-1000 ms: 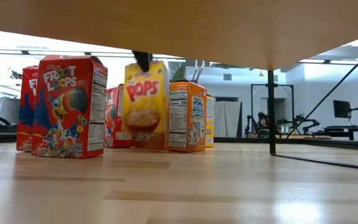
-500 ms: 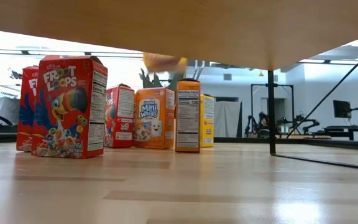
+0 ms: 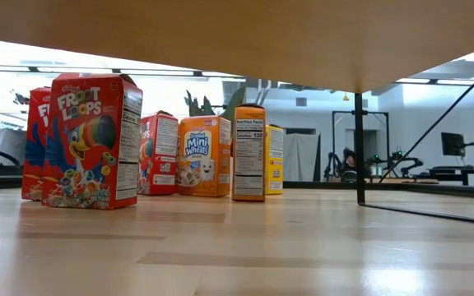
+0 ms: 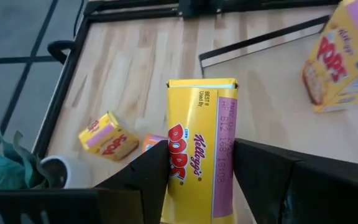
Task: Stack cereal on shelf
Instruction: Put the bottom yellow cereal box on the shelf aligned with the yellow cereal box
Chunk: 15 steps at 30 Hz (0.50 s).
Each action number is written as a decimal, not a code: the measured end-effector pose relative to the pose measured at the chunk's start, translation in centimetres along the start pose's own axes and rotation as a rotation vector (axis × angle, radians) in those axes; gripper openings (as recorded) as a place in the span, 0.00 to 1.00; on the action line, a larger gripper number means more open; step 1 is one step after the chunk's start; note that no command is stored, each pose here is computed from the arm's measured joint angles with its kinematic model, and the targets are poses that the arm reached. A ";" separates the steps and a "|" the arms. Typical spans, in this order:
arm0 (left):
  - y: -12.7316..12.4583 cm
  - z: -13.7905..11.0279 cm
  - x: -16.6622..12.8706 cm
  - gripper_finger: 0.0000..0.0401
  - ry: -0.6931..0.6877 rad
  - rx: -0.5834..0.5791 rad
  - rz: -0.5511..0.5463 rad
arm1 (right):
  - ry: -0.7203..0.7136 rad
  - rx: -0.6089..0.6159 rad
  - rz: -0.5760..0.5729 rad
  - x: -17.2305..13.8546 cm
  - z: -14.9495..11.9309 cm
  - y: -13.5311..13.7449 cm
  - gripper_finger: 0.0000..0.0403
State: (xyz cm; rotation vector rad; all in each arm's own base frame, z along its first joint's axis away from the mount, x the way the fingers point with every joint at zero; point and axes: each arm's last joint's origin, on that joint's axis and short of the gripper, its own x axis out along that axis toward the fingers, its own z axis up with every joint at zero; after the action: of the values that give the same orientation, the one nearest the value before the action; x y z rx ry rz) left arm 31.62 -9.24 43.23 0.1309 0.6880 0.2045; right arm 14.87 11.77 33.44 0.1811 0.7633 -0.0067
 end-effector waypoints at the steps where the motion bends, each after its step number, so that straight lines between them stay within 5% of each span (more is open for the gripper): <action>1: -0.3 0.0 -0.1 0.40 -0.006 0.001 -0.008 | -0.008 0.000 -0.009 0.0 0.0 0.0 0.63; 15: -3.2 0.1 -1.3 0.40 -0.111 -0.037 -0.025 | -0.091 0.019 -0.051 0.0 0.5 0.0 0.63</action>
State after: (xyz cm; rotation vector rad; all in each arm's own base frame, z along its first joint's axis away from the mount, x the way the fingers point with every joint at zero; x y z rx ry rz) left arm 31.20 -12.66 43.51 0.0975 0.5744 0.1850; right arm 15.17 11.71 33.80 0.1779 0.6770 -0.0704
